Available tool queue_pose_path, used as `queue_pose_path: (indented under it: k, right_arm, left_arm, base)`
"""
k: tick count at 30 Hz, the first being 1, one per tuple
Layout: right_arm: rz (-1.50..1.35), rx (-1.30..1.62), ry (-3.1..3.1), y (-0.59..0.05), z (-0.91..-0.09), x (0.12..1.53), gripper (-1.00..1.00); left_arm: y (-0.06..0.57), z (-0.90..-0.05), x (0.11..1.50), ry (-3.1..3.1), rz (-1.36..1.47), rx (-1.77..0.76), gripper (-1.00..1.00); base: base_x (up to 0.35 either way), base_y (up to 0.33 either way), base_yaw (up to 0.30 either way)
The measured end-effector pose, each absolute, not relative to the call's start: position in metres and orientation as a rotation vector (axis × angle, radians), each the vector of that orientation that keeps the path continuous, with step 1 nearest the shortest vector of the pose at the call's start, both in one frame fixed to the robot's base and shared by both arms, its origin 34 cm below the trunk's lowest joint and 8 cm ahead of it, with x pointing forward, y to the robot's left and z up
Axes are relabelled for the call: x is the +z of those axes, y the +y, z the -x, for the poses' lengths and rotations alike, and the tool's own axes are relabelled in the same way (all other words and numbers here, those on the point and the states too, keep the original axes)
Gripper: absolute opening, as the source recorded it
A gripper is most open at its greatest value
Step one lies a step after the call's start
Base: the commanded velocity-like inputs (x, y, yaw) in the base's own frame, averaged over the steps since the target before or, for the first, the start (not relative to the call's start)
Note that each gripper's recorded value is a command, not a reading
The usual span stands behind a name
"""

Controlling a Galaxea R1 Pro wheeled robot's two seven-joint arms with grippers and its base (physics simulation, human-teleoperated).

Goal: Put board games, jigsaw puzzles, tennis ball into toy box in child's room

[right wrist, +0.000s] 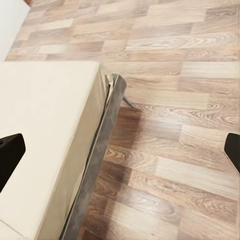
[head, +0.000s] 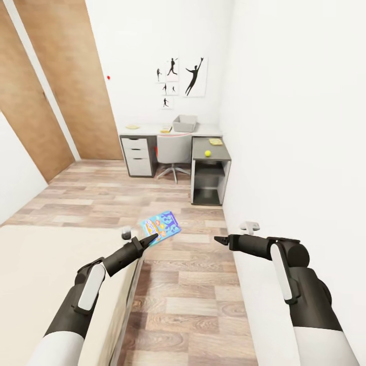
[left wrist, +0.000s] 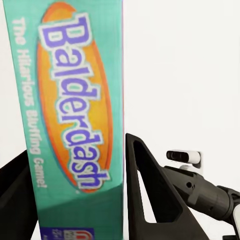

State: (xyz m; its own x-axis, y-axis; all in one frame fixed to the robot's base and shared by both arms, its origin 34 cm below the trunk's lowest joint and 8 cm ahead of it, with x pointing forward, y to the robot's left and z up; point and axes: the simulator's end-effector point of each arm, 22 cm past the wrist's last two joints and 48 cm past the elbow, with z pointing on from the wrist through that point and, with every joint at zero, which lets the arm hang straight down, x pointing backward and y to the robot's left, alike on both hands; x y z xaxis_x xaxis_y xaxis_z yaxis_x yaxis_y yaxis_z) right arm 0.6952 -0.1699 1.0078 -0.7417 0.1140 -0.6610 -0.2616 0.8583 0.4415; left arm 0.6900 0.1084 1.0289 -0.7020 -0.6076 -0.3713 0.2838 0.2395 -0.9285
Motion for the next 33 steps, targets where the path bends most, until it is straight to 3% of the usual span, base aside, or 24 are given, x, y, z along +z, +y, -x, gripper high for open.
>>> queue_pose_path:
  k: [33]
  right_arm:
    - [0.156, 0.666, 2.315, -0.16, -0.69, 1.008, 1.0]
  left_arm:
    - [0.109, -0.69, 1.031, 1.785, 0.29, -1.547, -1.0]
  base:
    - [0.313, -0.015, -0.023]
